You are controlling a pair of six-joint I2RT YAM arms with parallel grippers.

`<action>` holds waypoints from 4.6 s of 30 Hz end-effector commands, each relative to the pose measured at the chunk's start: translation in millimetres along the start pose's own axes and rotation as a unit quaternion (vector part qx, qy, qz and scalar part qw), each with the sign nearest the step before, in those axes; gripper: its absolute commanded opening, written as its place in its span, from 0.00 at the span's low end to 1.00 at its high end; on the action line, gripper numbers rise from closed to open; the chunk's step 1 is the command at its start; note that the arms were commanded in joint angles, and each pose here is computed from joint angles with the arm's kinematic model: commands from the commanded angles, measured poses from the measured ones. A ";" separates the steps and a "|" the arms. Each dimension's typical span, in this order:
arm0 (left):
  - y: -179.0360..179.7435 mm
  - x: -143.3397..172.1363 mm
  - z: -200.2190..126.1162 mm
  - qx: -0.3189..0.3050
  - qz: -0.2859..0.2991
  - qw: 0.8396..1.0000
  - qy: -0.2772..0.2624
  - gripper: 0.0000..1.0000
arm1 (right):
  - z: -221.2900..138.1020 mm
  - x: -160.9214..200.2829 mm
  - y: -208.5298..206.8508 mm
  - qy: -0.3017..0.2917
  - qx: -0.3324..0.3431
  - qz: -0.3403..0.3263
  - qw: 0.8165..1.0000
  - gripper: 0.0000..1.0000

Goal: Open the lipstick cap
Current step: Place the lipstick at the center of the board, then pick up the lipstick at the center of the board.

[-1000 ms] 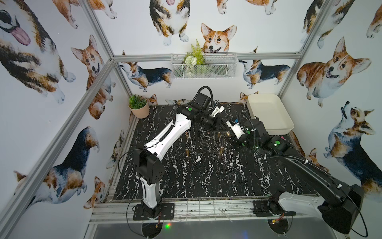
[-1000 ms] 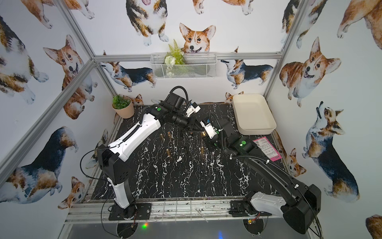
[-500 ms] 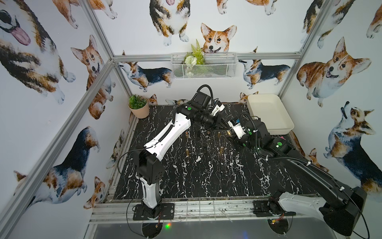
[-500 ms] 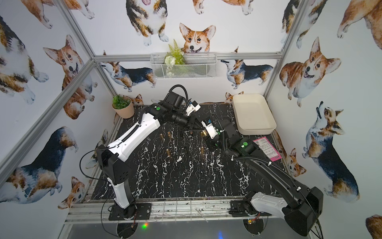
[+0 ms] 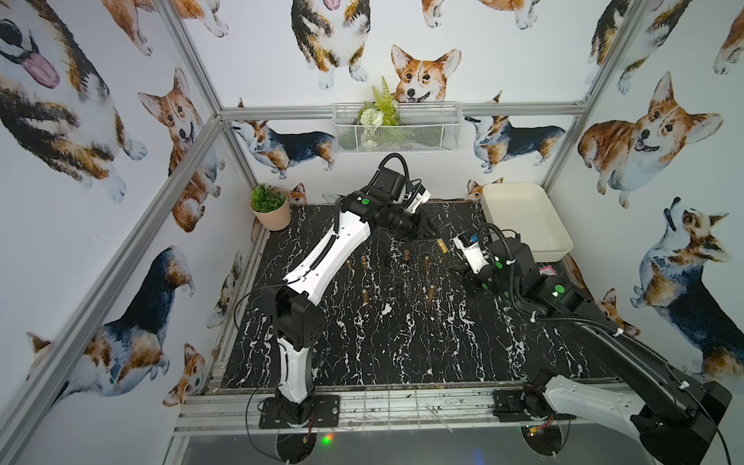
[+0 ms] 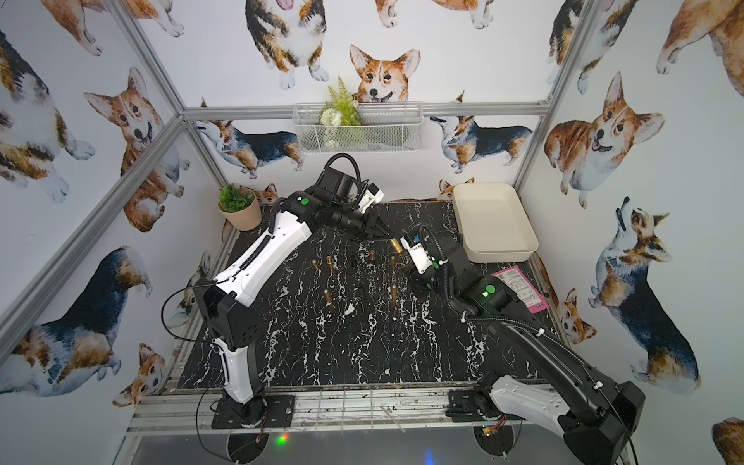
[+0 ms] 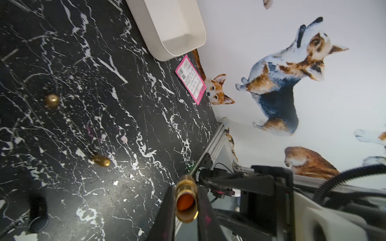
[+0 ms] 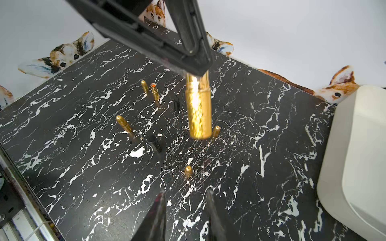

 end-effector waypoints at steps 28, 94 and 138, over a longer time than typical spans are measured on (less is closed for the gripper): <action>49.7 2.8 190.8 -0.329 0.193 0.924 0.000 0.16 | -83.4 44.7 -33.4 -0.083 0.128 0.058 0.987 0.42; 70.2 -9.8 141.3 -0.322 0.117 0.938 -0.048 0.56 | -75.1 43.4 -32.0 -0.076 0.124 0.056 0.988 0.51; 139.6 156.1 -16.6 -0.363 -0.071 0.913 0.174 0.58 | 41.2 0.7 37.4 0.003 -0.021 0.044 0.999 0.47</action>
Point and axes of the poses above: each gripper's point midway between its finger pads, its own z axis out along the fingers, its own y axis along the line the jaws close on, x = y × z, the point moved 10 cm from there along -z, back along the fingers, and after that the axes turned 12 degrees about z, right-handed, at the moved point
